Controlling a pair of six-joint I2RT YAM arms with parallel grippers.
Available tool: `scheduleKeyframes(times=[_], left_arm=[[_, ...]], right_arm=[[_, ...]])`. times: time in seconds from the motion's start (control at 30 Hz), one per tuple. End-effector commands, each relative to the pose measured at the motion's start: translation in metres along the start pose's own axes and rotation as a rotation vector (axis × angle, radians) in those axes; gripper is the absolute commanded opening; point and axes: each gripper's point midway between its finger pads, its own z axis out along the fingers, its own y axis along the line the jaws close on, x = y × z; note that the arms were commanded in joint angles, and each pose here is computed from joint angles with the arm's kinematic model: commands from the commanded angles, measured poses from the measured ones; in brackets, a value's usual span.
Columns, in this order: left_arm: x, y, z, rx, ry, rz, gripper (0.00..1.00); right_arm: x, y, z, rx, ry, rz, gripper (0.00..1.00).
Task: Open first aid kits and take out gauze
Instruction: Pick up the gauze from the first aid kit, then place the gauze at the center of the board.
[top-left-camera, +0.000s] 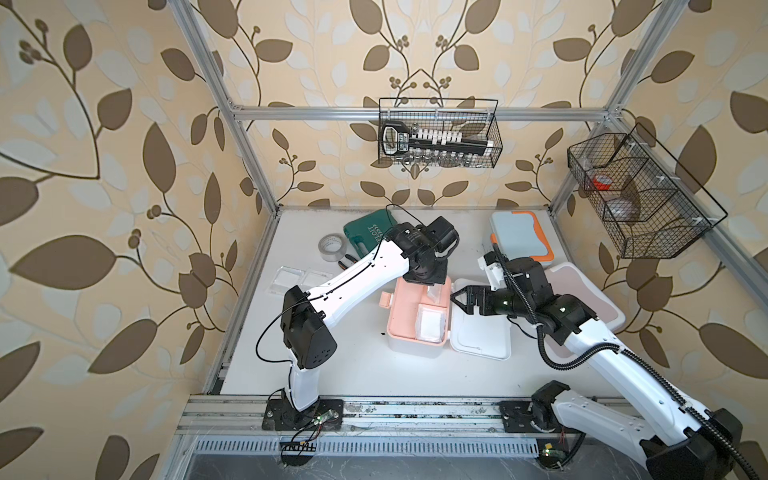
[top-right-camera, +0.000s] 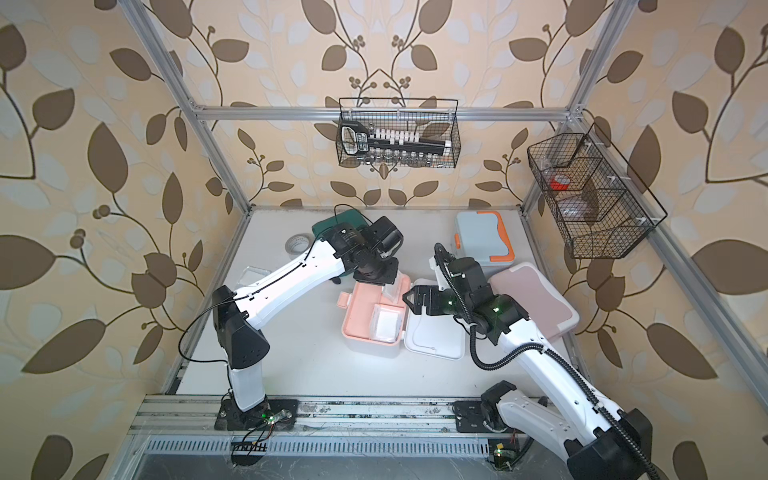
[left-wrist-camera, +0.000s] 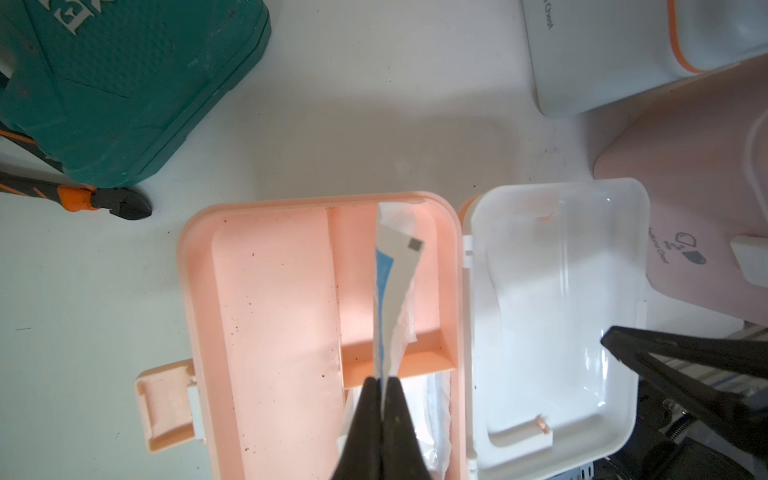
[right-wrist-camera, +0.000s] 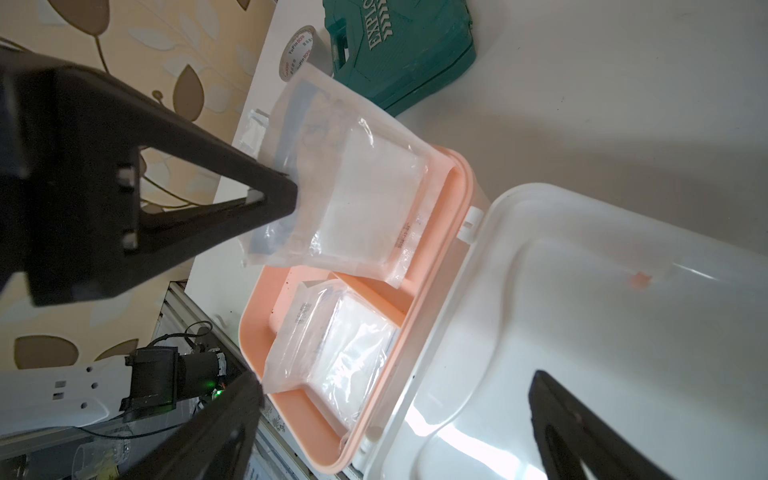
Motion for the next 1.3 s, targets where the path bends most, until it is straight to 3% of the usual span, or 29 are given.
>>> scheduleKeyframes(times=[0.0, 0.23, 0.53, 1.07, 1.27], left_arm=[[-0.005, -0.009, -0.022, 0.098, -0.049, -0.007, 0.00], [-0.005, 0.008, -0.035, 0.164, -0.100, -0.095, 0.00], [-0.001, 0.071, -0.070, 0.275, -0.254, -0.351, 0.00], [0.031, 0.193, -0.091, 0.204, -0.370, -0.674, 0.00], [0.064, 0.263, -0.097, -0.026, -0.355, -0.911, 0.00]], right_arm=[[-0.001, 0.008, -0.006, -0.042, -0.005, -0.019, 0.99], [-0.011, 0.033, -0.015, -0.145, -0.027, -0.027, 1.00], [-0.007, 0.070, -0.008, -0.209, -0.008, -0.078, 1.00], [0.016, 0.142, 0.028, -0.254, 0.111, -0.216, 1.00], [0.025, 0.152, 0.038, -0.243, 0.145, -0.239, 1.00]])
